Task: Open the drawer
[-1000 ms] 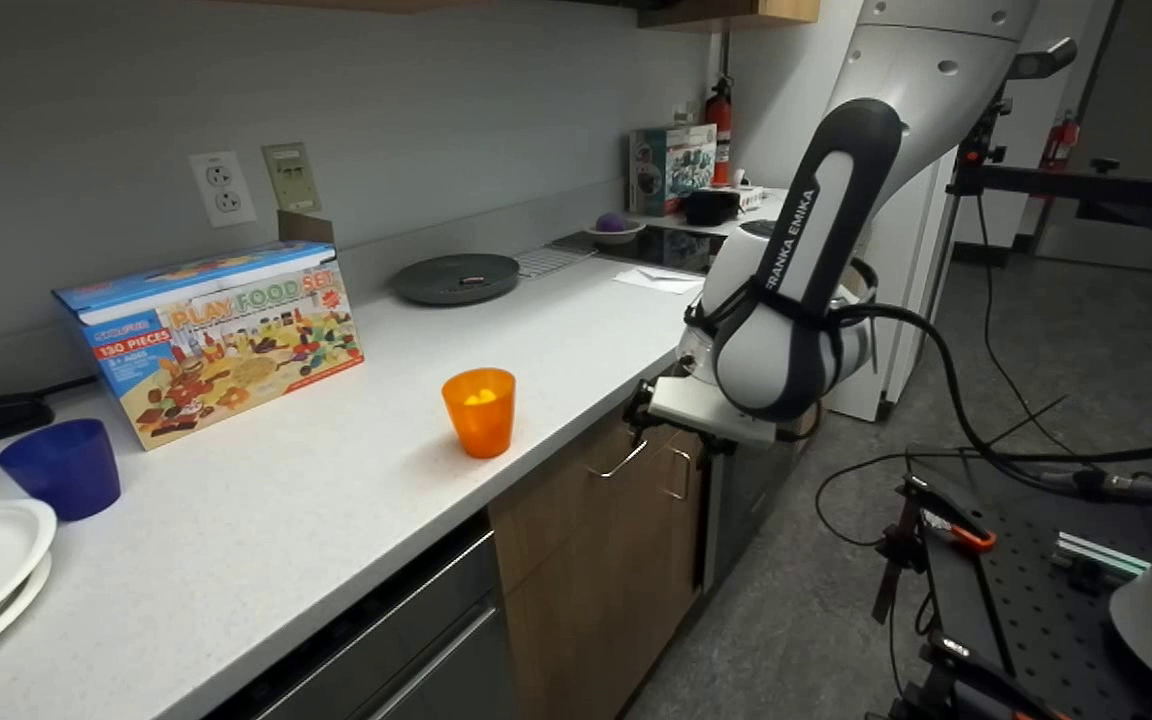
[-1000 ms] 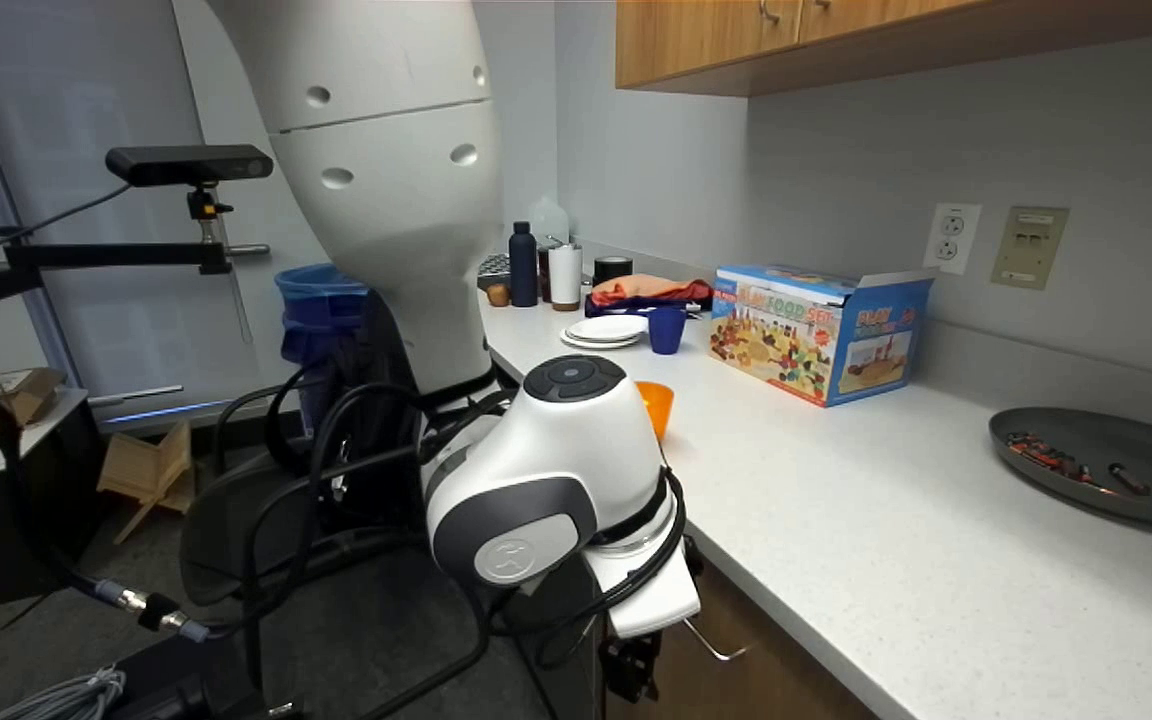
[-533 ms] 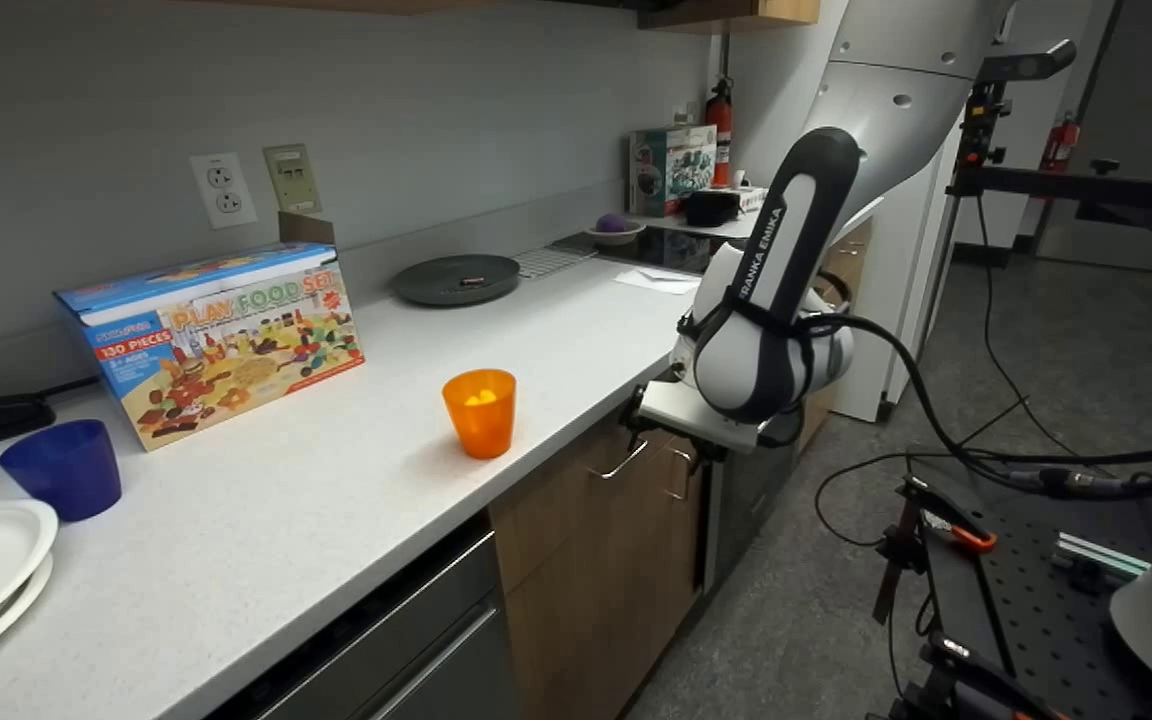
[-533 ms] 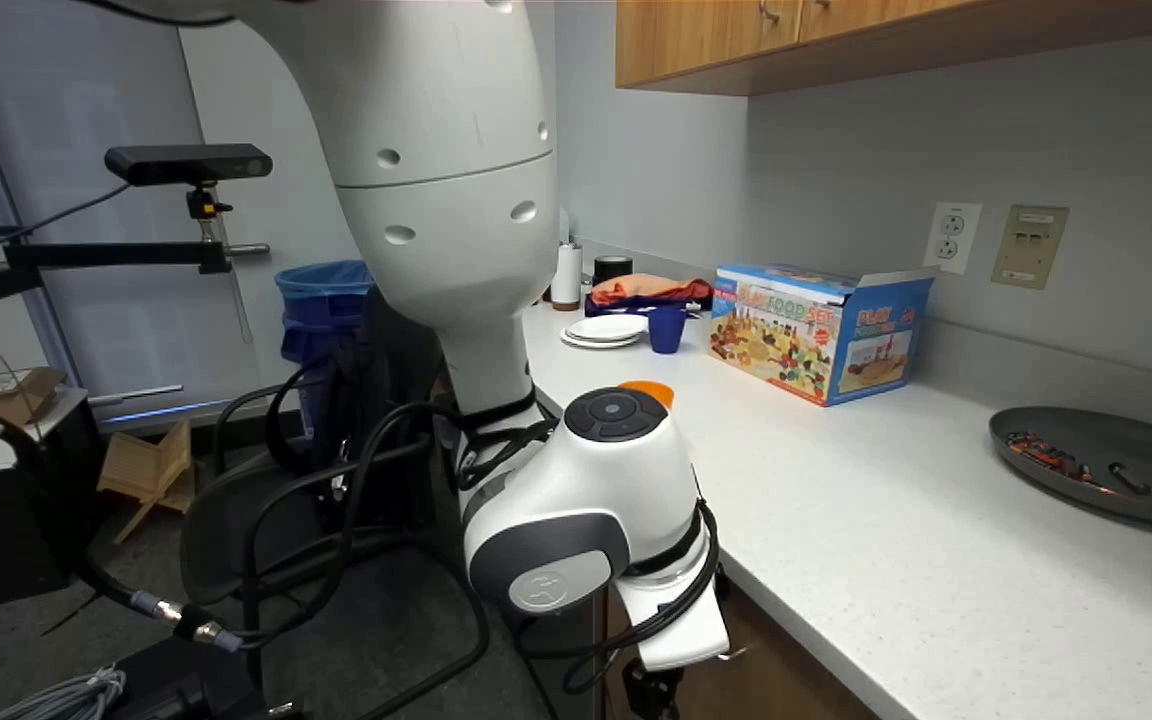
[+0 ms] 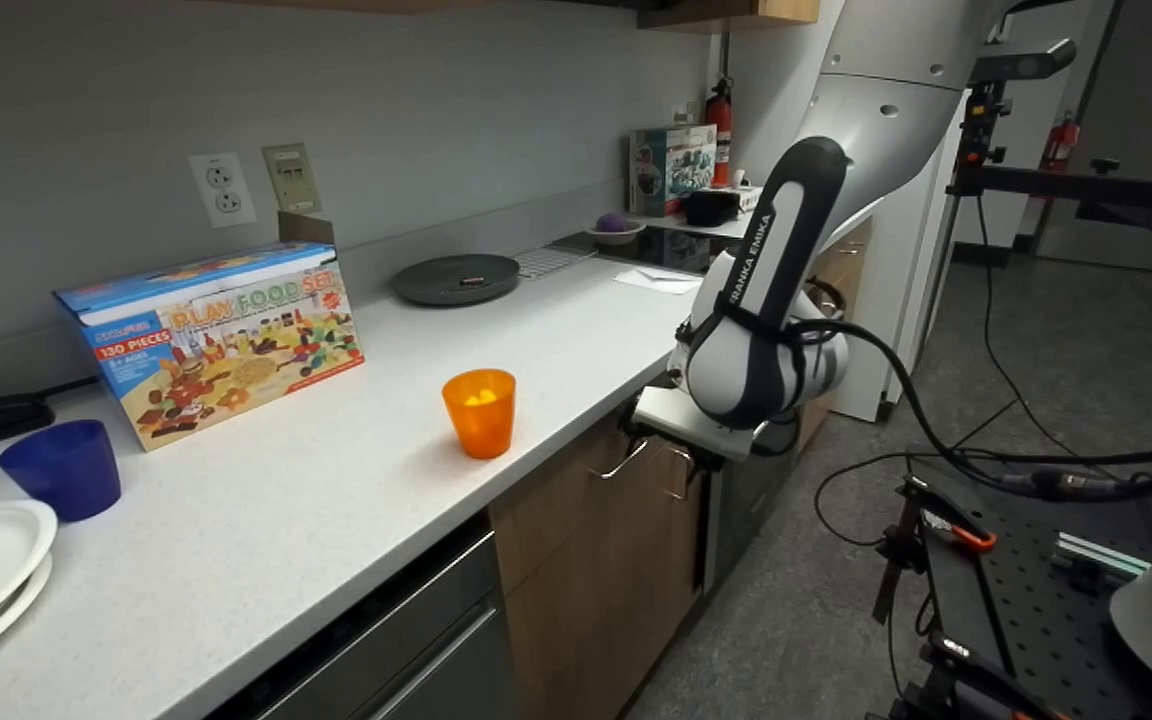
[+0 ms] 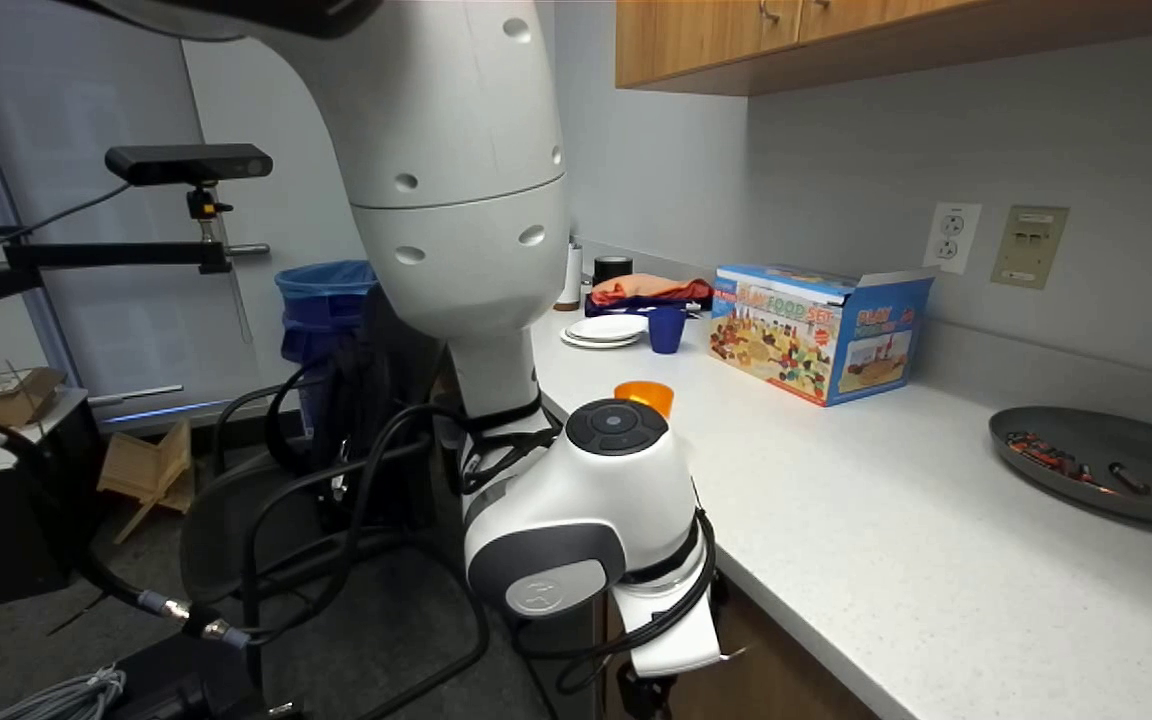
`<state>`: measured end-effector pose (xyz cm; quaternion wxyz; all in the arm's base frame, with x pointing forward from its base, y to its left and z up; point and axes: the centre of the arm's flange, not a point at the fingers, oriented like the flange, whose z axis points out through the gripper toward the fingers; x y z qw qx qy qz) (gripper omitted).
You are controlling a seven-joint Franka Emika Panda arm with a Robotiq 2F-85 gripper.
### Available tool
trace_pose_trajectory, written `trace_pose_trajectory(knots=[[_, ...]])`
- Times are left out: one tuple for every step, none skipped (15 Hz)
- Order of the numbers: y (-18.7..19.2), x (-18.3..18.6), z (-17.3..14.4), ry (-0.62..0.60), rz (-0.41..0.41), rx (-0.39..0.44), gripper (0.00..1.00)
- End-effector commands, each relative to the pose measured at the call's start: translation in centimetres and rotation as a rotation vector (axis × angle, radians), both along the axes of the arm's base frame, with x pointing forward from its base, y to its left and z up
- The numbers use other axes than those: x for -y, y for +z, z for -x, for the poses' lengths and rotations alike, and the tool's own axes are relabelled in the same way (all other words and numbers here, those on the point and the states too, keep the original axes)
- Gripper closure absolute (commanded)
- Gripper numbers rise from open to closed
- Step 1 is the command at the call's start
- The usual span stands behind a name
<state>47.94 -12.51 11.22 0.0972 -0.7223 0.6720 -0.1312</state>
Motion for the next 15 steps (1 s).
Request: trace_pose_trajectory(knots=[[-0.6, -1.3, 1.3, -0.006, -0.067, -0.034, 0.00], [-0.7, -1.6, 2.0, -0.004, -0.080, -0.047, 0.00], [-0.8, -1.6, 2.5, -0.004, -0.087, -0.055, 0.00], [-1.1, -1.8, 3.2, -0.003, -0.093, -0.074, 0.00], [-1.1, -1.8, 3.9, -0.004, -0.103, -0.083, 0.00], [-1.1, -1.9, 4.5, -0.004, -0.105, -0.094, 0.00], [-1.0, -2.0, 5.2, -0.006, -0.113, -0.099, 0.00], [-0.8, -2.2, 5.7, -0.008, -0.114, -0.100, 0.00], [-0.3, -2.4, 6.3, -0.008, -0.112, -0.098, 0.00], [0.0, -2.6, 6.8, -0.006, -0.113, -0.099, 0.00], [0.4, -2.9, 7.5, -0.003, -0.113, -0.097, 0.00], [0.9, -3.3, 8.2, 0.001, -0.111, -0.093, 0.00], [1.3, -3.6, 8.9, 0.004, -0.108, -0.089, 0.00], [1.7, -4.0, 9.6, 0.005, -0.096, -0.081, 0.00], [2.4, -4.5, 10.4, 0.011, -0.084, -0.073, 0.00]])
